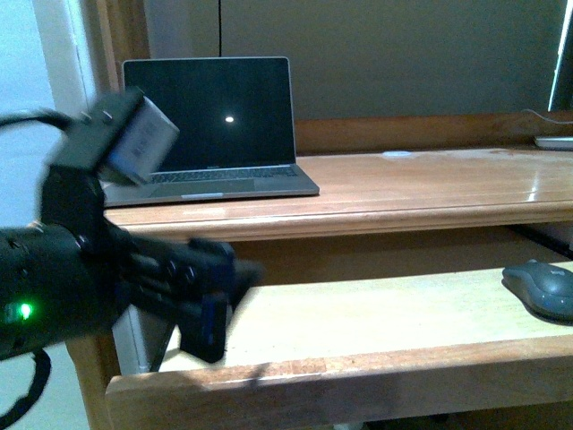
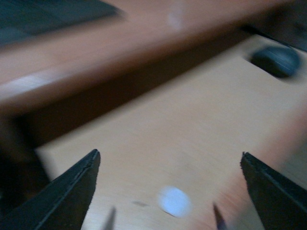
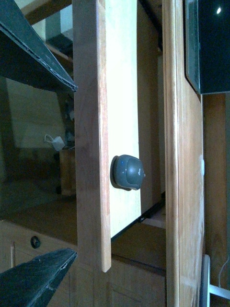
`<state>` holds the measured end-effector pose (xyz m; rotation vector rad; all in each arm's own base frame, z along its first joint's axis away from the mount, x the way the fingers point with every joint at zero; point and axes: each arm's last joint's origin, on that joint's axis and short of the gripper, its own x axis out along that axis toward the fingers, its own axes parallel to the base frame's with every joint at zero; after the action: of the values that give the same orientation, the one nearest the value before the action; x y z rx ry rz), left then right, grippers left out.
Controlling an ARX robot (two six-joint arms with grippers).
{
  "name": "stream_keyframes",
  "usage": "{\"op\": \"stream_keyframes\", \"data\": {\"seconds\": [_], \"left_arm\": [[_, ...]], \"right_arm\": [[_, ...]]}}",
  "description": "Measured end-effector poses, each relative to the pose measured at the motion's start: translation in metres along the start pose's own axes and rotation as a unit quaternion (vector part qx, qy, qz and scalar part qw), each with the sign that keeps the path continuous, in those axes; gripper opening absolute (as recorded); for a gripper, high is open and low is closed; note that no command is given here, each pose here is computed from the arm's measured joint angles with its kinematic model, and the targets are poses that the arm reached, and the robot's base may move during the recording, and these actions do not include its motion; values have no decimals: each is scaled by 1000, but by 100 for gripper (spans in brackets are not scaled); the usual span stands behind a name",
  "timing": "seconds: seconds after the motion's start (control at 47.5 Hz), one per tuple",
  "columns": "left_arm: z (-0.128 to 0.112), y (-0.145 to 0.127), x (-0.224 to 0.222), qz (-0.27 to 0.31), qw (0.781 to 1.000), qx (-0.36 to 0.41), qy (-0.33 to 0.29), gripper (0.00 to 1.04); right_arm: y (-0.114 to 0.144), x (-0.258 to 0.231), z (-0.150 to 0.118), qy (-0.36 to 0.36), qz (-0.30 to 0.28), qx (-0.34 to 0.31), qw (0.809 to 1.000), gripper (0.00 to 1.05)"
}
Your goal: Place mouse
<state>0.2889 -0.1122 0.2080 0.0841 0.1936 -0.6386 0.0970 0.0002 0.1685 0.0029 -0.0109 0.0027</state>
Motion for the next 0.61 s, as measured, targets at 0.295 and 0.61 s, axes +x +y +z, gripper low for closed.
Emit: {"op": "stream_keyframes", "data": {"seconds": [0.295,0.61], "left_arm": [[-32,13,-78,312,946,-36,-86,37],[-53,10,-121,311,945,-39,-91,3]], "right_arm": [[0,0,0,0,0,0,1000,97],[6,40,42,46,-99,29,994,97]]}}
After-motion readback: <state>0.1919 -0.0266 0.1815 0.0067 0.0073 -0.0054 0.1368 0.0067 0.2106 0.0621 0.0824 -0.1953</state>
